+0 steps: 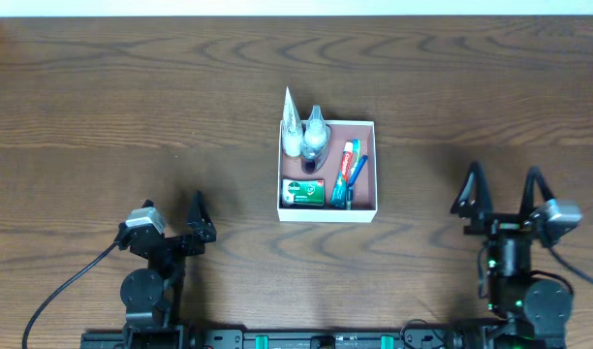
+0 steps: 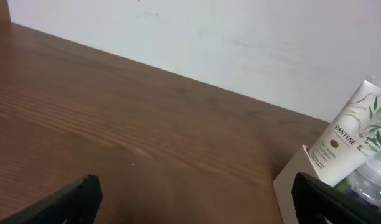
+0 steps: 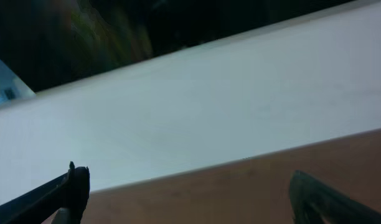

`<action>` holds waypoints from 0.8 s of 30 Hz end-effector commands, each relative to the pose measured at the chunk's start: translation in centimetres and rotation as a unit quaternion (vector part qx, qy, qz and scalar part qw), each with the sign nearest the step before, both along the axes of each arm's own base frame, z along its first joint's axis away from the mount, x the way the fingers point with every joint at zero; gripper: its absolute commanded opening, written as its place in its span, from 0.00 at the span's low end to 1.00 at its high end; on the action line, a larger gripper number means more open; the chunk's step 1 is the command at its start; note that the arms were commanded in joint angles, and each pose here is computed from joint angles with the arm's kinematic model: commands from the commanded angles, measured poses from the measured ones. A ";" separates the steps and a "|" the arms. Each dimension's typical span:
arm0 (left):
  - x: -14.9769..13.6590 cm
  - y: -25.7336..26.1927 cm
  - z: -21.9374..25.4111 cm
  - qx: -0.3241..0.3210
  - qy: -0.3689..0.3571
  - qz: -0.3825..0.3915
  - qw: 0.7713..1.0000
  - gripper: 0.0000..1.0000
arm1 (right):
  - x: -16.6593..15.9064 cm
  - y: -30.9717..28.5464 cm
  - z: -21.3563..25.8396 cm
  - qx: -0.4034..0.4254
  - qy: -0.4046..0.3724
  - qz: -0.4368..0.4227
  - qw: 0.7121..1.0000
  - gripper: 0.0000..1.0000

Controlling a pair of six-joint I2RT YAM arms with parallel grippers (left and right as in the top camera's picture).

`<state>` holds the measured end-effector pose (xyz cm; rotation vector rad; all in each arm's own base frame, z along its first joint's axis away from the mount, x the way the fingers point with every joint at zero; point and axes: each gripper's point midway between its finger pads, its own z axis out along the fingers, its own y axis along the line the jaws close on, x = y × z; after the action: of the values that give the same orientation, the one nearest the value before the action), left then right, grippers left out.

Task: Pack container

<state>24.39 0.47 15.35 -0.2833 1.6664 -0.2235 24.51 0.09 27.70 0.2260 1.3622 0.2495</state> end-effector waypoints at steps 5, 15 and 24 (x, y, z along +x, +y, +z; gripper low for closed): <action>0.0 0.0 -1.6 0.000 0.018 -0.003 1.000 0.98 | -0.9 0.4 -2.8 -0.049 -0.006 0.001 0.999 0.99; 0.0 0.0 -1.6 0.000 0.018 -0.003 1.000 0.98 | -0.2 2.6 -6.9 -0.088 0.031 0.060 0.994 0.99; 0.0 0.0 -1.6 0.000 0.018 -0.003 1.000 0.98 | 0.1 2.0 -9.0 -0.085 0.070 0.046 0.993 0.99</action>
<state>24.39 0.46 15.35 -0.2830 1.6664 -0.2238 24.60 1.95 19.06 0.0553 1.5134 0.2092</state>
